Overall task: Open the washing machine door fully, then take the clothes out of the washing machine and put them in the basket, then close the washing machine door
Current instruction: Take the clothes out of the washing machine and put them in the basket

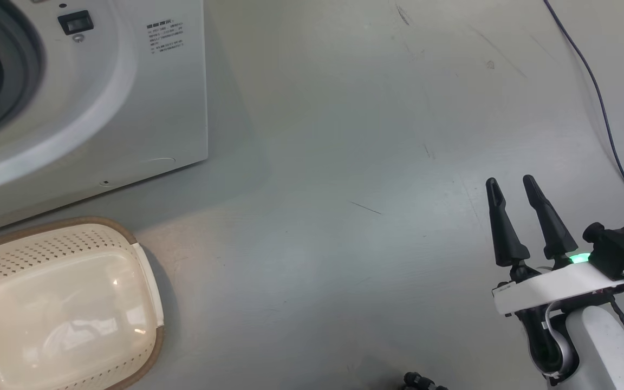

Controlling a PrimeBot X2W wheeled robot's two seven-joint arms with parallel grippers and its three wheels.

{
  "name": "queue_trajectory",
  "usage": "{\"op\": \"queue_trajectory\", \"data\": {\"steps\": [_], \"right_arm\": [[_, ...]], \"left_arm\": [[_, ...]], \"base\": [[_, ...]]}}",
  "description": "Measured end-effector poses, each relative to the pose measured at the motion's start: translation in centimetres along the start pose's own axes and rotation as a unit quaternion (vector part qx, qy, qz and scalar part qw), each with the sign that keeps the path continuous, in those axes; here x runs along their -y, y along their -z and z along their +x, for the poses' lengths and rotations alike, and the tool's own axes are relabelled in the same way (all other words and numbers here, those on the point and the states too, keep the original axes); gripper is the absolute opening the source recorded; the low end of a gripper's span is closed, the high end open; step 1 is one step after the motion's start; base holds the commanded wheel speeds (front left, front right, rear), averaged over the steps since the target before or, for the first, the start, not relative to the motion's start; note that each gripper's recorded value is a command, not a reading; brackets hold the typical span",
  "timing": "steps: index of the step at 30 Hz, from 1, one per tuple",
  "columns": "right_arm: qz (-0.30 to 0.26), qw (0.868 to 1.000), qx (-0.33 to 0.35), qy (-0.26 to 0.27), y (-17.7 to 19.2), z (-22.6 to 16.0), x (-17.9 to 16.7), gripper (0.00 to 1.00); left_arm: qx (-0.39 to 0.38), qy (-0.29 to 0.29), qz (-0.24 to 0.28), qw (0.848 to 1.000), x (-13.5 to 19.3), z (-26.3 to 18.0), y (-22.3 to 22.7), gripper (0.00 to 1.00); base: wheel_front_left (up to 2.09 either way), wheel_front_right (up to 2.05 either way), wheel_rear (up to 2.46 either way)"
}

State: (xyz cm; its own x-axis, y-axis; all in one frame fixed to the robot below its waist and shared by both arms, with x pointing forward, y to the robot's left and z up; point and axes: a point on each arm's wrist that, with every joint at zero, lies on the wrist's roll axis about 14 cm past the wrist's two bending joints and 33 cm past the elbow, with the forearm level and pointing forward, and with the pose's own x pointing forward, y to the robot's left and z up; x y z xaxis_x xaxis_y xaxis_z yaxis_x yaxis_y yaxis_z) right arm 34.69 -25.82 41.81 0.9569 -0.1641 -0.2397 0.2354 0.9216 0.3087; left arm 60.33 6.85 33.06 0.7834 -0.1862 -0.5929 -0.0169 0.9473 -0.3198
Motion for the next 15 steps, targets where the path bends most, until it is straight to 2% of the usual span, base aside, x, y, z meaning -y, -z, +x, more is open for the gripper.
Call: {"op": "queue_trajectory", "data": {"steps": [9, 15], "right_arm": [[-0.003, 1.000, -0.001, 0.001, 0.0, 0.2, 0.1, 1.00], [-0.004, 1.000, -0.003, 0.002, 0.1, 0.2, 0.1, 1.00]], "left_arm": [[-0.034, -0.009, 0.026, 0.999, 0.3, 1.1, 0.9, 1.00], [-0.030, -0.014, 0.020, 0.999, 0.4, 1.7, 0.2, 1.00]], "base": [[0.00, 0.00, 0.00], [0.00, 0.00, 0.00]]}}
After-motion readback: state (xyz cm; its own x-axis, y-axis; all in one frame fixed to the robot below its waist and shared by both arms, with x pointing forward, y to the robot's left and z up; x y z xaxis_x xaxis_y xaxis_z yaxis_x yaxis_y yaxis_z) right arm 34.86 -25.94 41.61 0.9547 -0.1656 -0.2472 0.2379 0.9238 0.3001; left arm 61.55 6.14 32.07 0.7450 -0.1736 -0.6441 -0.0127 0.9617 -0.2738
